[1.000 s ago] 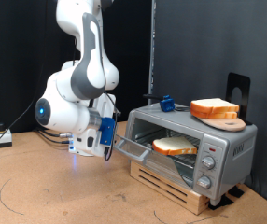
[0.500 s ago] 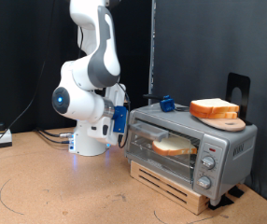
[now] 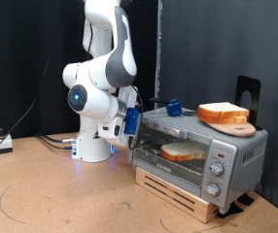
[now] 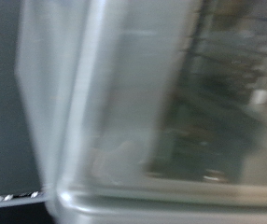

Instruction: Make a piece of toast with the oven

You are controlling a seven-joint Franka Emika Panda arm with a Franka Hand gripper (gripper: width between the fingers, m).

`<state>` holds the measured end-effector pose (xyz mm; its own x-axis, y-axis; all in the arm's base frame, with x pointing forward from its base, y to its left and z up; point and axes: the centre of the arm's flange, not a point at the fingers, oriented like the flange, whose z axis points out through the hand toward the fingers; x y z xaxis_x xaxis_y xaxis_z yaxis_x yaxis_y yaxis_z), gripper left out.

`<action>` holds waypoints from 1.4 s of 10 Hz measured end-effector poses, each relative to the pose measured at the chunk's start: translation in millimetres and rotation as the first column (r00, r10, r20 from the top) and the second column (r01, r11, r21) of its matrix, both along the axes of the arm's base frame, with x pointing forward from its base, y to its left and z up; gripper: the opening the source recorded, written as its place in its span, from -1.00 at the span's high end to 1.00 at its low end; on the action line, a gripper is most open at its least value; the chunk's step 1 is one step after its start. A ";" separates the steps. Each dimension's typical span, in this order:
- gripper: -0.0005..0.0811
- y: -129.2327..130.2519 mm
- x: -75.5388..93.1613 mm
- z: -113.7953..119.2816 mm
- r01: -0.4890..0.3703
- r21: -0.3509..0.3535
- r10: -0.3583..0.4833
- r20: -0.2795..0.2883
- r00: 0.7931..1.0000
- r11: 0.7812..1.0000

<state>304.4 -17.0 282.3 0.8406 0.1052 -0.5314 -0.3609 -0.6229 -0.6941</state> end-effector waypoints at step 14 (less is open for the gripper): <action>-0.99 -111.8 68.4 -8.0 0.268 0.028 -0.265 -0.084 0.961 0.963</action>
